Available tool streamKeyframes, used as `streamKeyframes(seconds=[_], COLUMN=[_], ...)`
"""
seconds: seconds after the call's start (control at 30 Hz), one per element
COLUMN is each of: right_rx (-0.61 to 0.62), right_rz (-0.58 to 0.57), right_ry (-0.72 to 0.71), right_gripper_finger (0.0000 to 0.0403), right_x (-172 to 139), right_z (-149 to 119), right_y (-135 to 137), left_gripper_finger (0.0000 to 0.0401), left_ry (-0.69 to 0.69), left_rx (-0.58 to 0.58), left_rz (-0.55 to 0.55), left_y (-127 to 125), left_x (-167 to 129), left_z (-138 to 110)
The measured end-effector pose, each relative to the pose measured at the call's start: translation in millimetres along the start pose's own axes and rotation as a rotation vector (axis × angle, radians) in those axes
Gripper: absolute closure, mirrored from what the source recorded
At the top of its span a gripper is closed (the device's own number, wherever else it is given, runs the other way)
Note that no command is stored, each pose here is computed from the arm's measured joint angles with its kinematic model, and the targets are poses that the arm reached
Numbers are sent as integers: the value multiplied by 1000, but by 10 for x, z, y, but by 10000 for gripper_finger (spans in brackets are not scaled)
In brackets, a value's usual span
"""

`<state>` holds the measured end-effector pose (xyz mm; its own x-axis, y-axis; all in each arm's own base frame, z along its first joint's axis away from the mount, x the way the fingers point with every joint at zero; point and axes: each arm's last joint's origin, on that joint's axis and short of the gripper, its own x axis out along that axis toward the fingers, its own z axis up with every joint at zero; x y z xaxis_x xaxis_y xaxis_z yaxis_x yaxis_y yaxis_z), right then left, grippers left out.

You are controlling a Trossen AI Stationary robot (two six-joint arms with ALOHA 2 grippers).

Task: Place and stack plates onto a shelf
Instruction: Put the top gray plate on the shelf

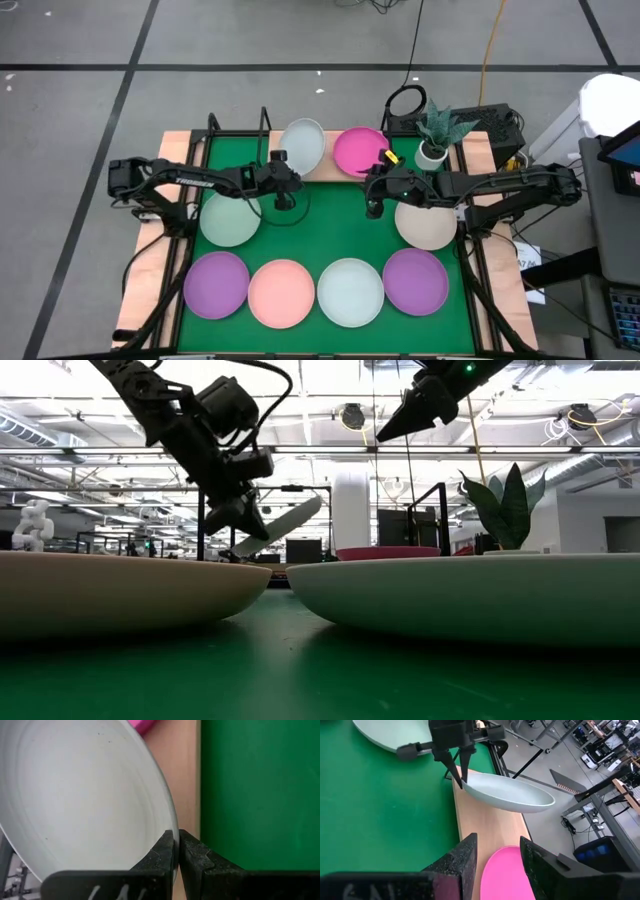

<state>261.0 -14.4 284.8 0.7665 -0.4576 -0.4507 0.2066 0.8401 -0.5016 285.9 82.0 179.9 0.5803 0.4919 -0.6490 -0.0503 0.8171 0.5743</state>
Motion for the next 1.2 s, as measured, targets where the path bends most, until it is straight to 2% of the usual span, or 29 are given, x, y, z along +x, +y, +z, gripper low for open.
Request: streamKeyframes(seconds=[0.2,0.37,0.87,1.1,1.2], right_rx=[7,19,19,19,19], right_rz=[4,5,5,6,6], right_ry=[4,4,4,4,4], right_gripper_finger=[273,273,273,273,273], right_x=[0,0,0,0,0], right_z=[-5,-5,-5,-5,-5], right_y=[3,3,3,3,3], left_gripper_finger=[384,384,382,326,316], left_ry=[65,121,125,121,122], left_rx=[62,101,91,80,74], left_rz=[-36,-4,39,43,43], left_y=[-92,-132,-115,-111,-112], left_x=[115,203,206,207,208], left_z=[-68,-106,-97,-95,-97])
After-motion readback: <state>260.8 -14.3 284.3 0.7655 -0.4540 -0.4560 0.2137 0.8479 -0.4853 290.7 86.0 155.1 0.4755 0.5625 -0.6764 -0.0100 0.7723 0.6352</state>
